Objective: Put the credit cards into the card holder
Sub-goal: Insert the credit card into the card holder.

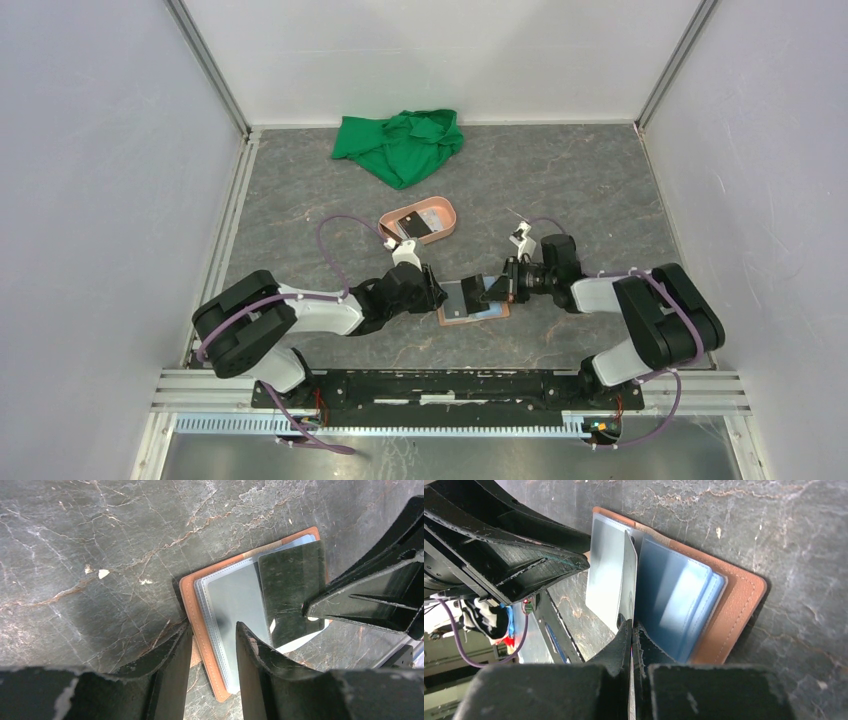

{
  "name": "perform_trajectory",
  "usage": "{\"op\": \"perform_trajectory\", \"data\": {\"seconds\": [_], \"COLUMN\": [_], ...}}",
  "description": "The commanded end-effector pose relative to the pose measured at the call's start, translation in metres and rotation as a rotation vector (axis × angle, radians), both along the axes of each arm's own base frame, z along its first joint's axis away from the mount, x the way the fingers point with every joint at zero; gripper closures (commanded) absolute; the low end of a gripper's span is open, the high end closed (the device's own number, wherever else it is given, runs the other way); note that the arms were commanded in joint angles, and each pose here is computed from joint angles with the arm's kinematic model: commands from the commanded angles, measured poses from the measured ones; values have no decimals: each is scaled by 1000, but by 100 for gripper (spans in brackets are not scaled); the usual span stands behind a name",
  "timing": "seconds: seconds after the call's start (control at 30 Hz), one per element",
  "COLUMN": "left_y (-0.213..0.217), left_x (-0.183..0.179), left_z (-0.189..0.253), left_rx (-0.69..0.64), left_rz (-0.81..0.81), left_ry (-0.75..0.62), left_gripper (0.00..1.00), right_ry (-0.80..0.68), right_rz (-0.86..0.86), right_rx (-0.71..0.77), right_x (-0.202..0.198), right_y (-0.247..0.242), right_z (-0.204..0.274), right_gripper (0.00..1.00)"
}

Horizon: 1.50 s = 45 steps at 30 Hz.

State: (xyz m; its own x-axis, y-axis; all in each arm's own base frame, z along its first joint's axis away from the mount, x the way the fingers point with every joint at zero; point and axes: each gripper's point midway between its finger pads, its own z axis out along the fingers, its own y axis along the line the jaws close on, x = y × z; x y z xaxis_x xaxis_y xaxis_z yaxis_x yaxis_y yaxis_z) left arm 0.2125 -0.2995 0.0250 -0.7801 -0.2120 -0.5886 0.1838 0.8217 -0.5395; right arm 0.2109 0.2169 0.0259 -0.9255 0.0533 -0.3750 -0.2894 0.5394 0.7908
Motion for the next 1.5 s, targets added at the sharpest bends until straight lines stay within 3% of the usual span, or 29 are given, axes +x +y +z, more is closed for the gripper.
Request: {"op": "perform_trajectory", "data": {"seconds": [0.0, 0.67, 1.47], "left_y": [24, 16, 22], "left_x": [-16, -20, -25], "left_z": [-36, -30, -33], "left_rx": [120, 88, 90], "left_rz": [27, 2, 14], "left_ry": [99, 93, 91], "left_gripper": [55, 55, 55], "right_ry": [-75, -58, -25], "right_rz": [-102, -186, -81], "right_rx": [-59, -175, -191], "right_x": [10, 4, -19], "right_y": [-10, -14, -9], "right_z": [-2, -21, -24], "right_gripper": [100, 100, 100]}}
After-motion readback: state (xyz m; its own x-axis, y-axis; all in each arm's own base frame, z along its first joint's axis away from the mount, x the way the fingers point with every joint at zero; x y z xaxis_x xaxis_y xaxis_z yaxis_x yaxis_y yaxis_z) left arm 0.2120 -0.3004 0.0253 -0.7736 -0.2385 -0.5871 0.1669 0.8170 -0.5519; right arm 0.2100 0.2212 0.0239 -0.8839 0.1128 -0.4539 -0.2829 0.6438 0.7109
